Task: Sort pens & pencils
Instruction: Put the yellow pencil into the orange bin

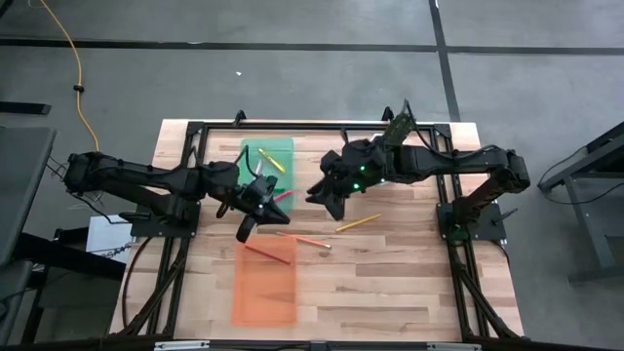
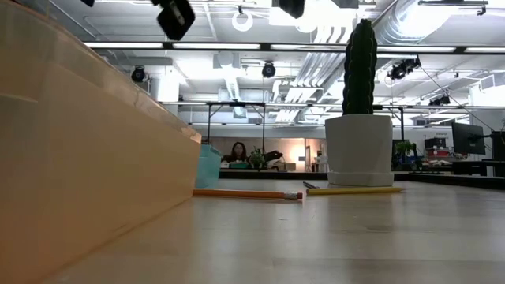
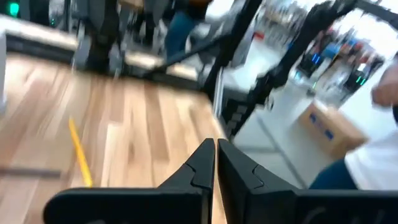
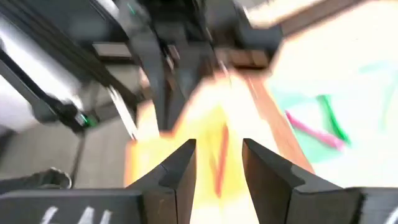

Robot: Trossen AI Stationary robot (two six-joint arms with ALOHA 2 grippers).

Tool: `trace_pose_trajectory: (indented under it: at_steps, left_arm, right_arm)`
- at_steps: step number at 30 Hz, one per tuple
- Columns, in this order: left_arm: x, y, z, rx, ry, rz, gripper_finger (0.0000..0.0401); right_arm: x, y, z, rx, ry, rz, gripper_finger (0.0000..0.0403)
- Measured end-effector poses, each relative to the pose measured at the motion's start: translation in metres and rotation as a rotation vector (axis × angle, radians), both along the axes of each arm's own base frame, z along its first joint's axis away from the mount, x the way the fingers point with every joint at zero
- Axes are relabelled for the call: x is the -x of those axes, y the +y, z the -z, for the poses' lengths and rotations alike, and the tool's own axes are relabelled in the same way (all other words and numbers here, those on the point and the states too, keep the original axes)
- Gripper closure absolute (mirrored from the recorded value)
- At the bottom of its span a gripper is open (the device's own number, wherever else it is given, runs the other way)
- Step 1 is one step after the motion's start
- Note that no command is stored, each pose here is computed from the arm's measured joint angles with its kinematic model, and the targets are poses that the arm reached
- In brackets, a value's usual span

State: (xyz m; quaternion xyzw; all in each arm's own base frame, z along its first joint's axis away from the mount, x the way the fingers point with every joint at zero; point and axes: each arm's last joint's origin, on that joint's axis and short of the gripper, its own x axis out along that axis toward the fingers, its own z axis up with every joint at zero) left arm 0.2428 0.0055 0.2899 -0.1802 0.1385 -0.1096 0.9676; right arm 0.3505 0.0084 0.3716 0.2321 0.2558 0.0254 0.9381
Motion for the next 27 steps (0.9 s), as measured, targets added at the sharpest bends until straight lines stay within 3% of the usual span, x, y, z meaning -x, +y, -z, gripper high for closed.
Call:
trace_pose_trajectory:
  at_steps: [6, 14, 27]
  left_arm:
    - [0.010, -0.009, 0.011, -0.045, 0.141, 0.009, 0.0394]
    - [0.015, -0.009, 0.021, -0.071, 0.255, 0.002, 0.0393]
    - [0.020, -0.010, 0.027, -0.160, 0.320, 0.008, 0.0393]
  right_arm:
    - [0.011, 0.006, 0.016, 0.051, 0.194, 0.015, 0.0281]
    - [0.014, 0.011, 0.024, 0.064, 0.274, 0.028, 0.0281]
    - [-0.023, 0.017, 0.087, 0.066, 0.484, -0.004, 0.0281]
